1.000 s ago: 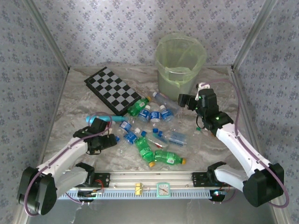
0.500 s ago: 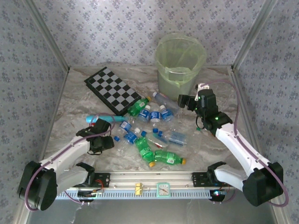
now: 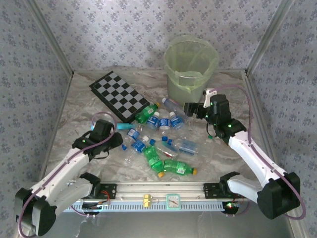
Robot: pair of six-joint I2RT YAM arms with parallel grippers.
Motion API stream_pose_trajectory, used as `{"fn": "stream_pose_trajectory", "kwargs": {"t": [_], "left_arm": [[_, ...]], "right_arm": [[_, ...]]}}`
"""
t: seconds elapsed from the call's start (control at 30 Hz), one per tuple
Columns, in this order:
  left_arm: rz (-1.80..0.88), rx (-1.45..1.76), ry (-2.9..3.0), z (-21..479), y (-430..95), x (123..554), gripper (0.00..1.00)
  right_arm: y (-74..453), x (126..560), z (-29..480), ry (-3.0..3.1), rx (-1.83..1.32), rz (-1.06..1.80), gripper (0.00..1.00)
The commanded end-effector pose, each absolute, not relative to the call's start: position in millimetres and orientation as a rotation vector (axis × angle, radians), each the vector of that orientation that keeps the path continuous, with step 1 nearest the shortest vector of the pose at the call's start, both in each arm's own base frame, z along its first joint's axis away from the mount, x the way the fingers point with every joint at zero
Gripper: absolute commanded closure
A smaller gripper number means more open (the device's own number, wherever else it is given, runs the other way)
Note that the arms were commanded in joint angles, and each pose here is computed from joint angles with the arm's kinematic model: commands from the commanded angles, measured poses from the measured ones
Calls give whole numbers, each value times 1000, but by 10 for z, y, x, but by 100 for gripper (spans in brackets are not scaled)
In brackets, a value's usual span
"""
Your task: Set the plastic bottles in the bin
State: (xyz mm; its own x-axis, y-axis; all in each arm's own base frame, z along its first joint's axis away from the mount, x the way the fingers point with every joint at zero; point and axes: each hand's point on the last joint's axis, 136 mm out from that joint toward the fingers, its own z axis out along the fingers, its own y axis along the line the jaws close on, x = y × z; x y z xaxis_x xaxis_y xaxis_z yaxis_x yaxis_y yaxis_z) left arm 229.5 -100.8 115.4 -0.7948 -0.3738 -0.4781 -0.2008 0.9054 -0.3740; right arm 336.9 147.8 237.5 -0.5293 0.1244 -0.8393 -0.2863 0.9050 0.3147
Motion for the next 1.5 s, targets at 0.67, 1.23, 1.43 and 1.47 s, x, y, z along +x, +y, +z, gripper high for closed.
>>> {"fn": "stream_pose_trajectory", "kwargs": {"t": [0.67,1.23,1.43,1.47], "left_arm": [[-817,303,2074,2192,-2734,2735,60],[-923,375,2043,2201,-2962,2634,60],[-924,373,2046,2189,-2958,2624,51],[-922,365,2048,2183,-2950,2626,44]], "right_arm": [[3041,3121,2824,1932,-505,1172,2],[3300,3226,2629,1953,-488,1323,17],[3325,3257,2604,1951,-478,1333,38],[3326,3259,2612,1948,-476,1333,42]]}}
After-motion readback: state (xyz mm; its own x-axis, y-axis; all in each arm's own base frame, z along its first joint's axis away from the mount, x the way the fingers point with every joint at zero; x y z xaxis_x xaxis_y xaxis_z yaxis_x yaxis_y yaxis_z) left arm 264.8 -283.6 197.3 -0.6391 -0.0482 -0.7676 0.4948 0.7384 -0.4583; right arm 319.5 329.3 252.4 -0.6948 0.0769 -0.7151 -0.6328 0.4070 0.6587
